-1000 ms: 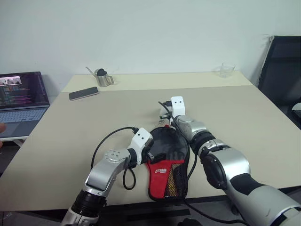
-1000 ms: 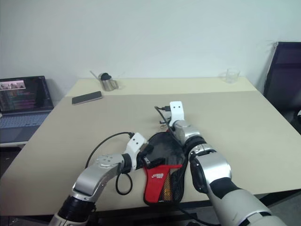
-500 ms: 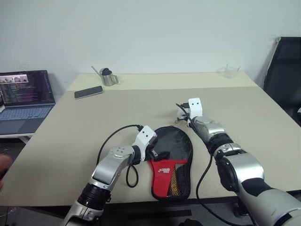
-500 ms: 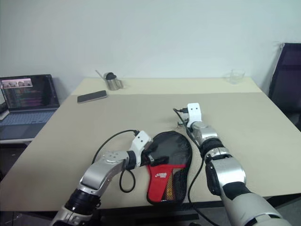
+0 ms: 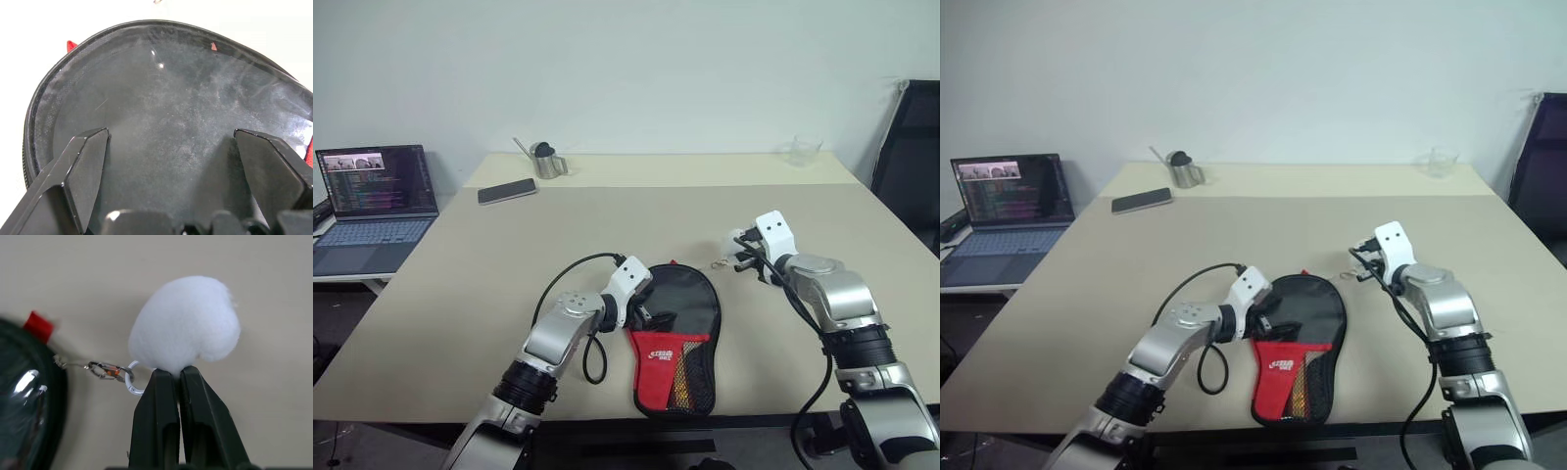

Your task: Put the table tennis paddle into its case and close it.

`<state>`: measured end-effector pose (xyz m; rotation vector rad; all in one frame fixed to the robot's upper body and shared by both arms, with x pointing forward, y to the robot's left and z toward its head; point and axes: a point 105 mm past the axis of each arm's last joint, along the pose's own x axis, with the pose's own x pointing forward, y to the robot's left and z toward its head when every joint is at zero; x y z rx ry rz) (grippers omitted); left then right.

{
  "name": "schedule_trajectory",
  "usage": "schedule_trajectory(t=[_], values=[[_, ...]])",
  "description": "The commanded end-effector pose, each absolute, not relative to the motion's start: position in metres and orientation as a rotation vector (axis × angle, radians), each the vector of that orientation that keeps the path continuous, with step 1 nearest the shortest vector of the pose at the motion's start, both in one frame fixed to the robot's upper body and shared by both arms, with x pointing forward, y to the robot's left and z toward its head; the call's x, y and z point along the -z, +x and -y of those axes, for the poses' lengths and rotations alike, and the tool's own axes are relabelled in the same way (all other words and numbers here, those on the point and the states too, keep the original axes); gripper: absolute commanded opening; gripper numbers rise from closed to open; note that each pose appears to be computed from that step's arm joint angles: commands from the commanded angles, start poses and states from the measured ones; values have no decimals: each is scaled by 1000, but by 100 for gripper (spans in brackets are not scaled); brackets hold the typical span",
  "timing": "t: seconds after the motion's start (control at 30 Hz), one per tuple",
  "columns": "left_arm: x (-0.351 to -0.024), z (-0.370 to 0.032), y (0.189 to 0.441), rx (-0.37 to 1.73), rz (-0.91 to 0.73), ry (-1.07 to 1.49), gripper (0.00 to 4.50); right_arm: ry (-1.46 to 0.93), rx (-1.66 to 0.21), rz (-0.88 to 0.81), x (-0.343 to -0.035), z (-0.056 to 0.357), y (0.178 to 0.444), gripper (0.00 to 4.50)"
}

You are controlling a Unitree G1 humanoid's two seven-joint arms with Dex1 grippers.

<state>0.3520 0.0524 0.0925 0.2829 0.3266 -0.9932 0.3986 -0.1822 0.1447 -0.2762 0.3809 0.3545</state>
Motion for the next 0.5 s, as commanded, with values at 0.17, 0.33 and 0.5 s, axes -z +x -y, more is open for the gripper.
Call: schedule_trajectory(t=[0.17,0.33,0.5], values=[[-80,-46,352,1032,-374,299,450,-362,-403,-381,-155,195,375,1],[-78,-44,353,1044,-382,307,450,-396,-443,-408,-149,199,364,1],[-75,-41,354,1054,-392,314,450,-431,-521,-423,-145,198,349,1]])
